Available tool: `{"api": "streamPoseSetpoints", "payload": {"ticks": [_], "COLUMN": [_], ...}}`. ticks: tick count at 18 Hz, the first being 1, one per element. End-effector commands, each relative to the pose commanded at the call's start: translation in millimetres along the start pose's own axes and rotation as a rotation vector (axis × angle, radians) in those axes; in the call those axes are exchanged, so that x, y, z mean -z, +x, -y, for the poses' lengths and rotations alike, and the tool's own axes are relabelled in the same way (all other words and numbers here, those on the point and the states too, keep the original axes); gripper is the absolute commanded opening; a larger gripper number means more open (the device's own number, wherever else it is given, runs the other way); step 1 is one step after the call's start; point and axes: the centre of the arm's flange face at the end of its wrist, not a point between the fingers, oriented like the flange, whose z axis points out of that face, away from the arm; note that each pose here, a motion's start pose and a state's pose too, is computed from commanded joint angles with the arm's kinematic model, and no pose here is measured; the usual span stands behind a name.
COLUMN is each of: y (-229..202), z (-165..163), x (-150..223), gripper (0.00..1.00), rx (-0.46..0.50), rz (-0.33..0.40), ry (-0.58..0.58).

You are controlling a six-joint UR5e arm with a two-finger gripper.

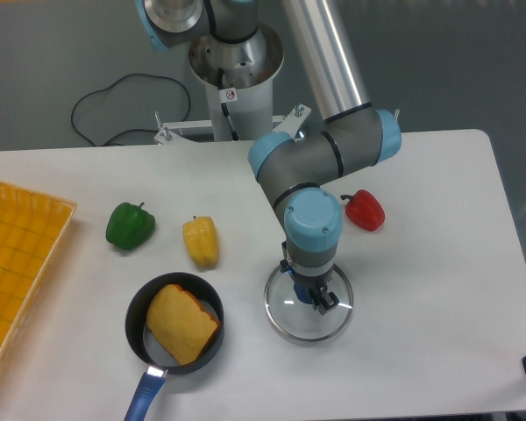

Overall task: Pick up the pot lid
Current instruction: 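Close the gripper on the blue knob of the glass lid, then lift the glass lid by its knob and carry it toward the pan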

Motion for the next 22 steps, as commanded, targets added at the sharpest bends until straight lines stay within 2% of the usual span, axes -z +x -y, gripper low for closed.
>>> {"api": "streamPoseSetpoints", "payload": {"ticks": [3, 6, 9, 19, 22], "y": [10, 19, 34, 65, 68], "z": [3, 11, 33, 94, 101], "x": [26, 47, 66, 88, 90], "gripper": [0.44, 0.44, 0.44, 0.44, 0.44], "rx": [0.010, 0.047, 0.075, 0.074, 0.075], "rz": [-0.031, -0.030, -0.031, -0.017, -0.015], "ry": [0.000, 0.017, 0.042, 0.040, 0.041]}}
